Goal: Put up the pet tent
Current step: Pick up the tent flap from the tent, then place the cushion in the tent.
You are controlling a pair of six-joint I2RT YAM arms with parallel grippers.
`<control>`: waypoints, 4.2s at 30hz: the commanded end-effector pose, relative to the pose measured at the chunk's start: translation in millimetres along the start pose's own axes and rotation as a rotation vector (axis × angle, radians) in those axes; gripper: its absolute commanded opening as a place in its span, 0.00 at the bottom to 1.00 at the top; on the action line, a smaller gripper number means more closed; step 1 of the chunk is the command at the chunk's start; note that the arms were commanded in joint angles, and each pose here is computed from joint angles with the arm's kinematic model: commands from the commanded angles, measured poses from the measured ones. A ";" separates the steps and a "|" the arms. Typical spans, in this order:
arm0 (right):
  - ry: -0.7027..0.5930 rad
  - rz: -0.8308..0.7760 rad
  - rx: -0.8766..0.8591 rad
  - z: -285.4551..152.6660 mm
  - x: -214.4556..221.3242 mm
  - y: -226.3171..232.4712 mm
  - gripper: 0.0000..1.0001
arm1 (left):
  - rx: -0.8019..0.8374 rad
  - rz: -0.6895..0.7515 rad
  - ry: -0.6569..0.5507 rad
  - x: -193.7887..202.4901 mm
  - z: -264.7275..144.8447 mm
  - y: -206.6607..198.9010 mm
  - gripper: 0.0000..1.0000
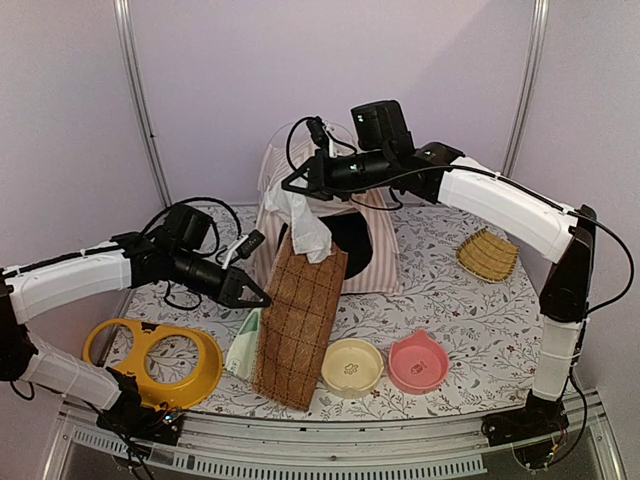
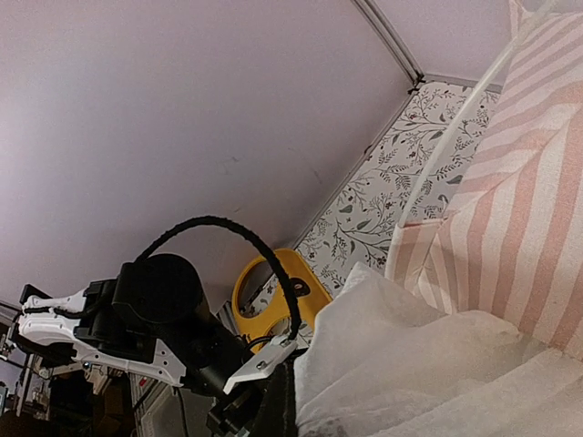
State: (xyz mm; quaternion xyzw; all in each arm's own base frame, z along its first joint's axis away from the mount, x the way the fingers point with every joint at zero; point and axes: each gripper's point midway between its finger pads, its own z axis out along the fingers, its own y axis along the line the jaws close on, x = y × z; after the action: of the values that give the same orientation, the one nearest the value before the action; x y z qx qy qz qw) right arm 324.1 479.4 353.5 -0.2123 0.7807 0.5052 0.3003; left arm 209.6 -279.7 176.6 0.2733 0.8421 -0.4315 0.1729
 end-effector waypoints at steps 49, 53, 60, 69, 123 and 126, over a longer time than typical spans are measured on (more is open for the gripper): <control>0.172 0.049 -0.067 17.2 90.1 12.4 0.00 | -0.538 0.083 -0.389 -192.2 -17.3 61.3 0.04; 0.176 0.046 -0.063 16.2 92.7 11.9 0.00 | -0.633 0.047 -0.333 -178.0 -1.3 95.4 0.25; 0.163 0.048 -0.033 17.7 90.4 2.4 0.00 | -0.588 0.067 -0.454 -189.1 -18.9 72.7 0.64; 0.110 0.074 -0.004 10.8 75.3 -16.8 0.00 | -0.544 0.087 -0.474 -151.9 -51.8 41.2 0.74; 0.158 0.032 -0.036 24.9 80.8 8.7 0.00 | -0.620 -0.210 -0.797 -115.1 7.8 68.5 0.00; 0.178 0.032 -0.050 26.8 89.0 14.6 0.00 | -0.689 -0.199 -0.827 -124.6 5.4 76.3 0.00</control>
State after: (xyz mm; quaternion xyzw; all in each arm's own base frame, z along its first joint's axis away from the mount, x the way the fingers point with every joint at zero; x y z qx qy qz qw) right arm 272.2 498.0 297.6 -0.2311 0.8003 0.5044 0.2275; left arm 321.8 -298.3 158.9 -0.0332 0.8539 -0.2533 0.4535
